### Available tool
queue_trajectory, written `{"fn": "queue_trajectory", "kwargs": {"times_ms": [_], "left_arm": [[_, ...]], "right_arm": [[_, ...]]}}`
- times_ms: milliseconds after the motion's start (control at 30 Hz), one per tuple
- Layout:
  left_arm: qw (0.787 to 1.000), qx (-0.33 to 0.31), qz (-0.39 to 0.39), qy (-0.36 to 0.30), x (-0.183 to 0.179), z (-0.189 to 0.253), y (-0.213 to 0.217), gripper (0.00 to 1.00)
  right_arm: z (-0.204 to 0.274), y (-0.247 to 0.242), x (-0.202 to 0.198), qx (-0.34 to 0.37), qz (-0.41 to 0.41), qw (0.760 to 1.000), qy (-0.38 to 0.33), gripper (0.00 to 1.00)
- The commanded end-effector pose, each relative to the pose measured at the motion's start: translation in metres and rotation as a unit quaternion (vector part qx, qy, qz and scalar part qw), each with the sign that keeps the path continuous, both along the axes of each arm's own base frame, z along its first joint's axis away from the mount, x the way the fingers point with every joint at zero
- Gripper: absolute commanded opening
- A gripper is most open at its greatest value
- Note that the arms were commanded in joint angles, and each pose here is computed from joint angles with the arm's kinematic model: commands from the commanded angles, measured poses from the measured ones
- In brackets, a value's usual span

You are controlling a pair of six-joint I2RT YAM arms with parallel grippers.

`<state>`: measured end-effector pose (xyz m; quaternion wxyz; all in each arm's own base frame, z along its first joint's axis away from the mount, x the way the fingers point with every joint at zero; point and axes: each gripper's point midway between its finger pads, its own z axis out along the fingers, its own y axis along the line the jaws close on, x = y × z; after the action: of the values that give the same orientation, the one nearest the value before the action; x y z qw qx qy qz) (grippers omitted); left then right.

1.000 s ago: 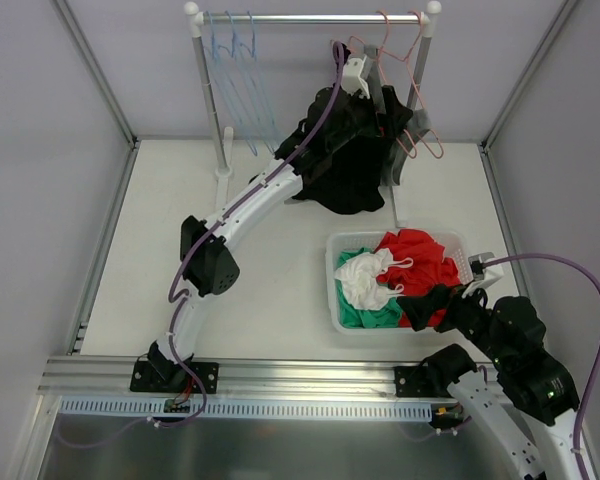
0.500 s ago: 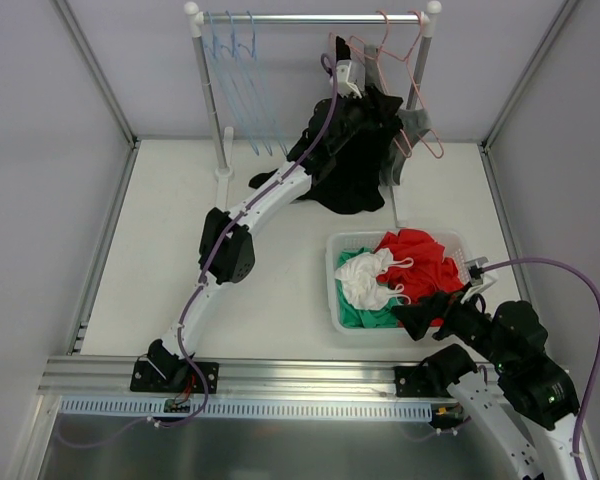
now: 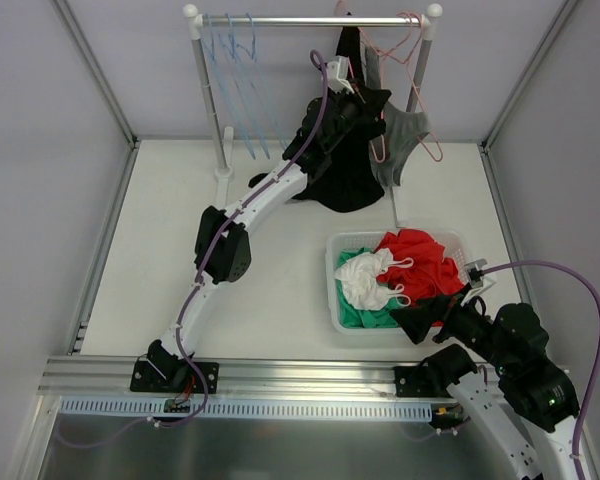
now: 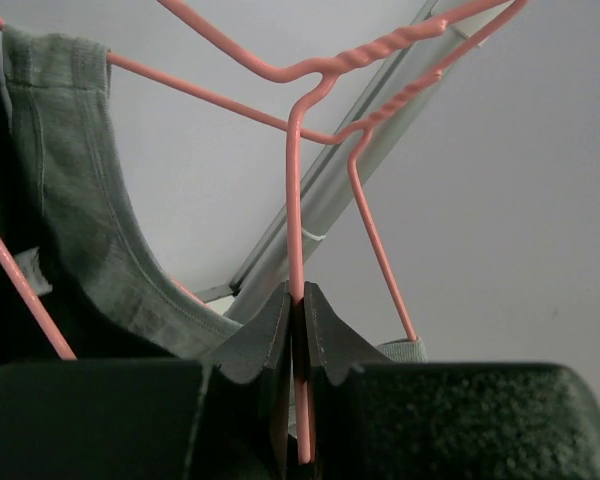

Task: Remove the tank top from the hanger

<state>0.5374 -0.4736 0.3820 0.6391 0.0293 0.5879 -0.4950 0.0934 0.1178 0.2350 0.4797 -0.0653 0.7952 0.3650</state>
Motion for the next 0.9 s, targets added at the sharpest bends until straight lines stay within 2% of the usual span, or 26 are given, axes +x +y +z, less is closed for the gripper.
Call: {"fn": "queue_trajectory", "kwargs": {"times_ms": [0, 200, 400, 733, 867], "left_arm": [[0.997, -0.046, 0.002, -0.056, -0.032, 0.082, 0.028, 0.0], [0.996, -0.064, 0.006, -0.059, -0.064, 0.124, 0.058, 0.0], [0.995, -0.091, 0.013, -0.041, -0.085, 0.142, 0.081, 0.0], [0.992, -0.119, -0.04, 0.006, -0.117, 0.136, 0.089, 0.0], [0.991, -0.122, -0.033, 0.032, -0.128, 0.122, 0.101, 0.0]], "right_arm": [[0.008, 0.004, 0.0, 0.01, 0.01, 1.0, -0.009, 0.99], [0.011, 0.007, 0.002, 0.014, 0.012, 1.0, -0.011, 1.0], [0.013, 0.007, 0.002, 0.016, 0.013, 1.0, -0.011, 0.99], [0.02, 0.005, 0.003, 0.012, 0.01, 1.0, -0.021, 1.0], [0.023, 0.004, 0.005, 0.007, 0.007, 1.0, -0.026, 1.0]]}}
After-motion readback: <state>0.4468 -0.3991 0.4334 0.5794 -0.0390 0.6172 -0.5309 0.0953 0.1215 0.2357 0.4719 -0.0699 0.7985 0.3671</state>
